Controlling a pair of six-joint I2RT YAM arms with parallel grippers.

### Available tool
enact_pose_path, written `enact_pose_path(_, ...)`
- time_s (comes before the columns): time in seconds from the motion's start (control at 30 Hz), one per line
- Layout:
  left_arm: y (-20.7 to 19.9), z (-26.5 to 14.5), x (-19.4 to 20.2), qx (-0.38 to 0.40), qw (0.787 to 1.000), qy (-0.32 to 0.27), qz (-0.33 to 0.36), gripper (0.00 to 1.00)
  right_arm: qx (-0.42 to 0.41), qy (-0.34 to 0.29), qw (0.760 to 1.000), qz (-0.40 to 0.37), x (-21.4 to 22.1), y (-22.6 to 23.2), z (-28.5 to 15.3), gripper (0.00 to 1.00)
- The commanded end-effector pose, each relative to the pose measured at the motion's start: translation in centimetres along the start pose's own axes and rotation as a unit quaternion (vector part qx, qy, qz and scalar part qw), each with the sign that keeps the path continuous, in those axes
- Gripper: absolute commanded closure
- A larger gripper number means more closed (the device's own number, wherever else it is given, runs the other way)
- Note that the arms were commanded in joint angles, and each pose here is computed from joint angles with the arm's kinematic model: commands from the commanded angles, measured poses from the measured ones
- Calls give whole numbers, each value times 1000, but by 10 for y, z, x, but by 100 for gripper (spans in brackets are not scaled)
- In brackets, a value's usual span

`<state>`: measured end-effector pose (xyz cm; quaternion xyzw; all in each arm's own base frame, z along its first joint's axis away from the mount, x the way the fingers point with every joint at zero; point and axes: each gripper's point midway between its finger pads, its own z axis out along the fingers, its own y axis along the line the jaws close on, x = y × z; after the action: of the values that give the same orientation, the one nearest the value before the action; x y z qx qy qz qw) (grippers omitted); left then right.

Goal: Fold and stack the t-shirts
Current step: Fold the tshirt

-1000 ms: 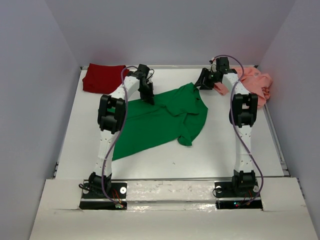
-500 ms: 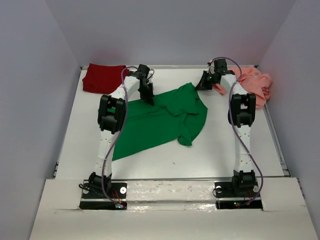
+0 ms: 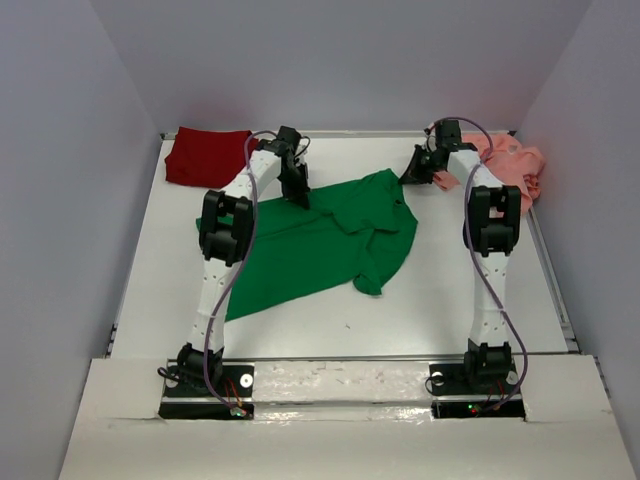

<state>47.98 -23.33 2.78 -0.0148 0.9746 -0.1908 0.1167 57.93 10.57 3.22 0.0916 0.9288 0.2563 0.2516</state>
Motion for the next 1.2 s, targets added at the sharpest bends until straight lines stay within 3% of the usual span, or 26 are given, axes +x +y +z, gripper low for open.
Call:
enact_pose_path(0.0, 16, 25, 14, -27, 999, 31, 5, 100, 58, -33, 998, 5, -17, -25, -36, 100)
enact_pose_path(0.33, -3, 37, 2, 11, 1000, 14, -3, 100, 89, -43, 995, 15, -10, -35, -75, 100)
enact_pose_path(0.73, -52, 56, 3, 66, 998, 5, 9, 100, 132, -23, 991, 25, 35, -45, -108, 100)
enact_pose_path(1.0, -57, 54, -8, 71, 997, -16, 12, 99, 136, -30, 990, 19, 28, -46, -108, 100)
enact_pose_path(1.17, -53, 40, -19, 56, 997, -42, 10, 94, 140, -44, 989, 15, 13, -46, -105, 100)
